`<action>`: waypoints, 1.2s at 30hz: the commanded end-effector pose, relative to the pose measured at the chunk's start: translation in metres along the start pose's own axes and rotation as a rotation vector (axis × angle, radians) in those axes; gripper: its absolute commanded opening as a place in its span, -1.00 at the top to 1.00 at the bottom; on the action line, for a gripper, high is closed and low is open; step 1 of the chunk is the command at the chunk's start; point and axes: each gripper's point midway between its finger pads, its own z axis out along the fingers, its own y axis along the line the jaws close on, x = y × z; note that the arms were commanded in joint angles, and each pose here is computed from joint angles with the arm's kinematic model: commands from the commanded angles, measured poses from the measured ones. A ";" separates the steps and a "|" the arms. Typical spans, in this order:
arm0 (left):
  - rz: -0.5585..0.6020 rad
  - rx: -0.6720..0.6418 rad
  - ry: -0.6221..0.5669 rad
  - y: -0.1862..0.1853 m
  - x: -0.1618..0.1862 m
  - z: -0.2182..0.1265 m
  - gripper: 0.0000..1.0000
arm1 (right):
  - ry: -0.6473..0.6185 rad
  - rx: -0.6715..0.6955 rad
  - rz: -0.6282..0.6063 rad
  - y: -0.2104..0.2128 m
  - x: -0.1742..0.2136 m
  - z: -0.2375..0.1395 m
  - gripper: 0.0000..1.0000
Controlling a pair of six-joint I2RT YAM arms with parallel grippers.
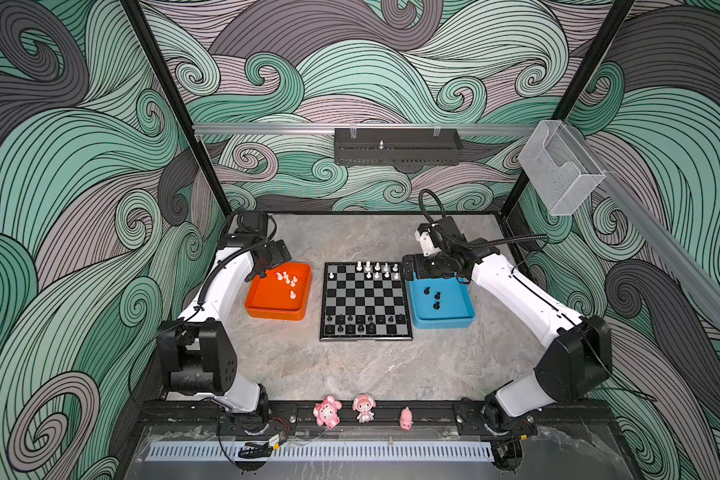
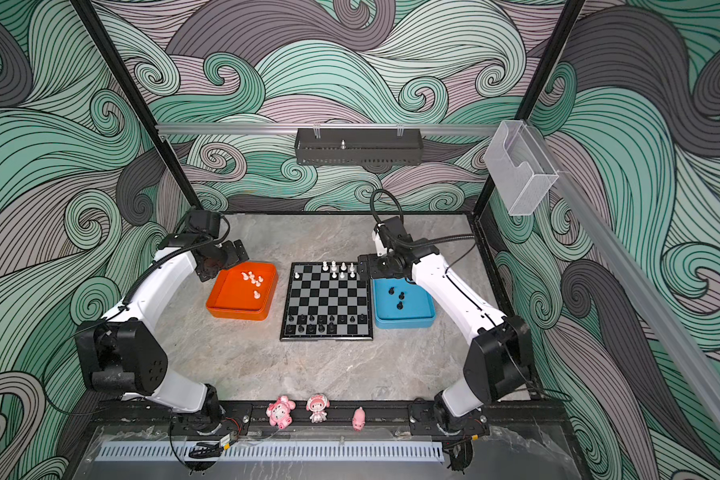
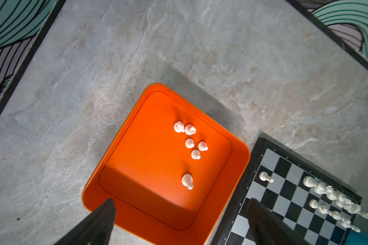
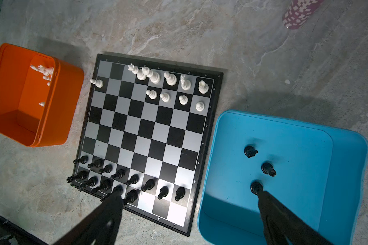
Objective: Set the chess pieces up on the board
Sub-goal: 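Open the right gripper to release the black piece on its square, then move the right gripper over the blue tray while the left reaches into the orange tray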
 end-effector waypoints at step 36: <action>-0.280 -0.111 0.303 0.002 0.003 0.093 -0.07 | 0.013 -0.073 0.079 -0.033 0.015 0.019 -0.98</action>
